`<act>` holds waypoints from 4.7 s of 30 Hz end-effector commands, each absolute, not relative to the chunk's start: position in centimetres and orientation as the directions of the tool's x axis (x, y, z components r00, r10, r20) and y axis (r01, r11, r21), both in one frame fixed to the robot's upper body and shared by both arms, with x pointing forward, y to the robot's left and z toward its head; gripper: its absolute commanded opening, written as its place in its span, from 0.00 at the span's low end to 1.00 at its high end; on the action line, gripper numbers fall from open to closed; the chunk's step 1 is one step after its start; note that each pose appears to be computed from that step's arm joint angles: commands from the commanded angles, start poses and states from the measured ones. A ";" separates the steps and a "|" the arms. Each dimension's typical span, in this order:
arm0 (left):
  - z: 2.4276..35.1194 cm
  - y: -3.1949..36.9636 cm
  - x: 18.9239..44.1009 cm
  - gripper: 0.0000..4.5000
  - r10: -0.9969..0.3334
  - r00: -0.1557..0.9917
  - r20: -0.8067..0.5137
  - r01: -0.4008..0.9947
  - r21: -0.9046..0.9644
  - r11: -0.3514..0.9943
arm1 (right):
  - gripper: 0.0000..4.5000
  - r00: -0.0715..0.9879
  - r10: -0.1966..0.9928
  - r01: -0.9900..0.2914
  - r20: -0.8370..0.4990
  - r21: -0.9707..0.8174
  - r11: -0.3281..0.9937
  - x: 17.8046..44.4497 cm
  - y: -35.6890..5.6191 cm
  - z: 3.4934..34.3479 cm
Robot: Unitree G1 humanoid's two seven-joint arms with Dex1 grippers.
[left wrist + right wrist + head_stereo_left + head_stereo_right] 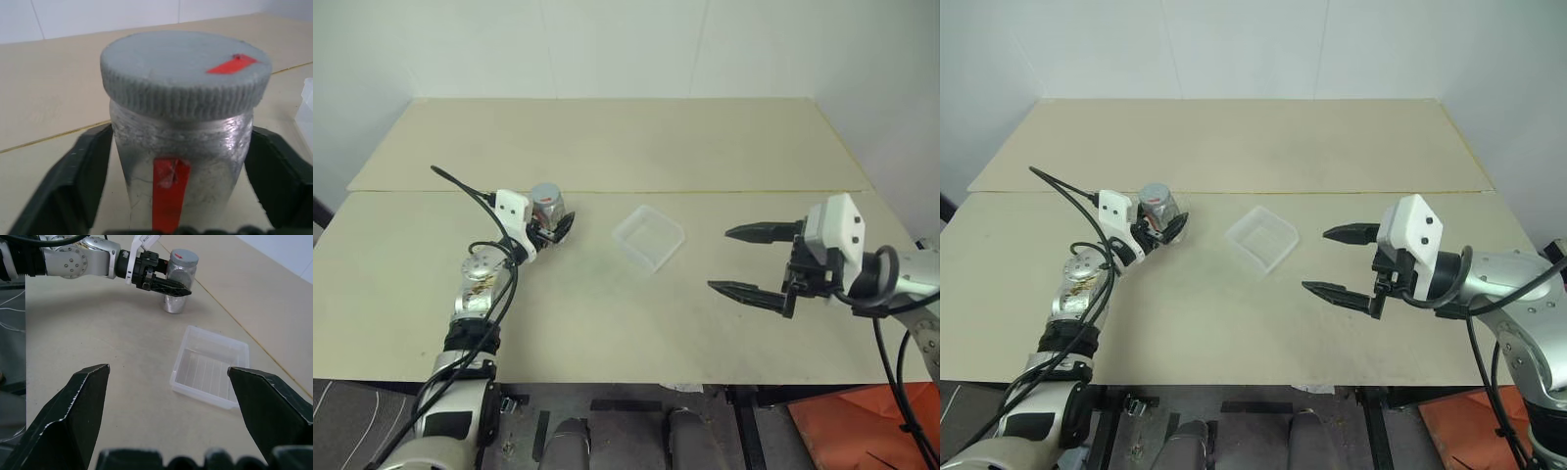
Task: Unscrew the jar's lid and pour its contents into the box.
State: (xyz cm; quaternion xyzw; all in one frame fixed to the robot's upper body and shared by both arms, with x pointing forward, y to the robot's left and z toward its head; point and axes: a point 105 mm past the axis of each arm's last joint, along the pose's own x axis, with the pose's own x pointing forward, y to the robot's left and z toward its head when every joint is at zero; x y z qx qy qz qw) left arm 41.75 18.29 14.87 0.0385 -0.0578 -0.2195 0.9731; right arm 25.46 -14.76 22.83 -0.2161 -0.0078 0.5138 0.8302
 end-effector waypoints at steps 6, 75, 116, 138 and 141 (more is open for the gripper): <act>16.7 17.5 42.4 0.43 -0.443 0.881 0.166 0.432 0.102 0.896 | 1.00 0.480 0.858 -0.826 -0.184 -0.425 0.371 24.8 -14.7 24.4; 25.4 8.8 27.4 0.43 -0.975 -0.208 -0.079 0.931 0.289 -0.222 | 0.61 -0.315 0.935 -0.870 -0.166 -0.343 -0.354 28.1 -2.2 28.2; 23.6 9.3 32.3 0.43 -0.996 0.089 -0.010 0.965 0.248 0.084 | 0.99 0.334 0.942 -0.886 0.037 -0.327 0.328 29.9 -0.4 29.3; 24.4 11.4 31.4 0.43 -0.994 0.106 -0.031 0.956 0.276 0.093 | 0.99 0.425 0.905 -0.855 0.034 -0.314 0.413 32.9 -4.6 28.9; 24.5 11.7 31.3 0.43 -0.993 0.112 -0.031 0.955 0.279 0.099 | 0.99 0.447 0.894 -0.844 0.036 -0.315 0.435 33.4 -5.4 29.1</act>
